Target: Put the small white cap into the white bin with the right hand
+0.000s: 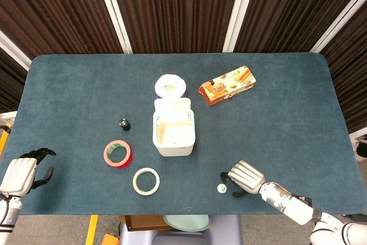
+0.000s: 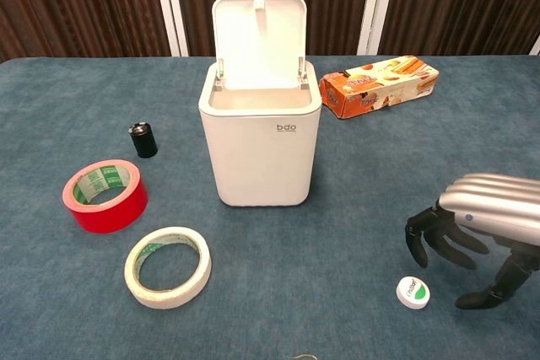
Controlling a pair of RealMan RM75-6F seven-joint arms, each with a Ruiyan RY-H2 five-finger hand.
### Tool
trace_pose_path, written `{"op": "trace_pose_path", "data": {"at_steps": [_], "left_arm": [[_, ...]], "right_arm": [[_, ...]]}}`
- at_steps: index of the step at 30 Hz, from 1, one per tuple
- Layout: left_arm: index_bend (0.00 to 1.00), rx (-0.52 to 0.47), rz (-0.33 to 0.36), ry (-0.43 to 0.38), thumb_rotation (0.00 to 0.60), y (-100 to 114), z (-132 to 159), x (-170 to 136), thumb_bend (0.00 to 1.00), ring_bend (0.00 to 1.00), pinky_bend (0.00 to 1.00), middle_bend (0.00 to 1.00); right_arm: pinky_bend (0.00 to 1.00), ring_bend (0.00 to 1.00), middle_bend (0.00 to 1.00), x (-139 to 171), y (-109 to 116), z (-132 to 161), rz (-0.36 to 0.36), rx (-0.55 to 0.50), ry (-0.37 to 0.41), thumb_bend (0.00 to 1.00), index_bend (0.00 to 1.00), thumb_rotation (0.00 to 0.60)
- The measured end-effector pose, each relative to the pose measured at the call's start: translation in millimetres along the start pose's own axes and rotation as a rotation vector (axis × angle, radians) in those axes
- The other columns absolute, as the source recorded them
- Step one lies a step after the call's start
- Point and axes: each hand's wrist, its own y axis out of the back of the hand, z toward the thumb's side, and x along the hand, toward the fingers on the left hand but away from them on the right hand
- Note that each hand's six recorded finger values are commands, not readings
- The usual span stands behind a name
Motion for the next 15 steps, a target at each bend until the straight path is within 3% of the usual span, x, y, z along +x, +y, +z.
{"op": "trace_pose_path", "data": {"at_steps": [15], "left_arm": [[0.35, -0.004, -0.001, -0.002, 0.6, 0.6, 0.4, -0.6, 0.45, 0.35, 0.43, 0.33]], "right_arm": [[0.98, 0.81, 0.83, -10.3, -8.3, 3.2, 0.033, -0.005, 0.015, 0.27, 0.61, 0.6]]}}
